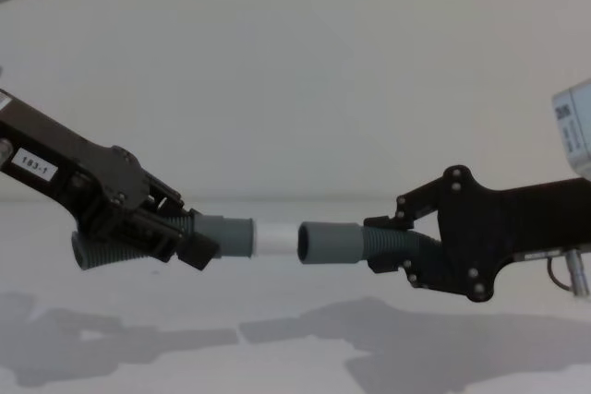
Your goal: Use both hands to pick up one end of the pipe from the table, align the ends, and insert them.
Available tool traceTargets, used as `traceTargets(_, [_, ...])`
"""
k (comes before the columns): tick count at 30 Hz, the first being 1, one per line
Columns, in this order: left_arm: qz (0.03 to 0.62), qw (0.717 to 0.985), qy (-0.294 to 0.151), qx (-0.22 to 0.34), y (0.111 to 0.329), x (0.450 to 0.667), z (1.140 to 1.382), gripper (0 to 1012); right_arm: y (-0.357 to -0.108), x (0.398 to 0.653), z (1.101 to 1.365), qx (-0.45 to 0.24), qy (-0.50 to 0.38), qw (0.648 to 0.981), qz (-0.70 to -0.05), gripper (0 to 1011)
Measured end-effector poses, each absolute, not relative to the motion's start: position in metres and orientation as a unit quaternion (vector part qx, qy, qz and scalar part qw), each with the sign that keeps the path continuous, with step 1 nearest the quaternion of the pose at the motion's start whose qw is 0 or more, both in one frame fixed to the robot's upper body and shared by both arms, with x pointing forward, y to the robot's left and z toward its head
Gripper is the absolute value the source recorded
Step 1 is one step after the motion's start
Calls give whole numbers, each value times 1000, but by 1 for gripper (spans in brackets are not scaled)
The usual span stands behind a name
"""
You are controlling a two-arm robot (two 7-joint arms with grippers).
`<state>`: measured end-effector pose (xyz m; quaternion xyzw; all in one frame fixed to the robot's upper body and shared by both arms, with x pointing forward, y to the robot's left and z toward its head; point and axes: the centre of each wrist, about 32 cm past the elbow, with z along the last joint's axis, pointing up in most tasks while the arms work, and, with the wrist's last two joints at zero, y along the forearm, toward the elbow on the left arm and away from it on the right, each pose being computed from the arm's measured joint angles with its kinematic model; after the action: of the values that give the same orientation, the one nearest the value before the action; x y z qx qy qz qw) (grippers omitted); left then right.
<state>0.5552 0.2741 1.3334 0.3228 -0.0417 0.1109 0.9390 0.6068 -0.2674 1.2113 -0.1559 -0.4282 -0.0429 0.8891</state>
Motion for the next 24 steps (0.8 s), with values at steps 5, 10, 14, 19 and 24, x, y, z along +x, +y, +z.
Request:
traceTargets(5, [111, 939, -42, 323, 274, 555, 1333, 335, -268, 607, 1211, -156, -427, 889, -42, 252])
traceTargets(10, [111, 939, -42, 323, 274, 555, 1333, 335, -267, 607, 1212, -156, -427, 890, -41, 252])
traceTargets(14, [111, 939, -42, 323, 274, 555, 1333, 335, -267, 606, 1212, -155, -426, 890, -41, 252])
traceTargets(19, [111, 939, -42, 323, 274, 555, 1333, 335, -266, 605, 1212, -155, -425, 891, -40, 252])
traceTargets(24, [111, 939, -42, 323, 274, 555, 1333, 335, -265, 605, 1211, -154, -424, 892, -40, 252])
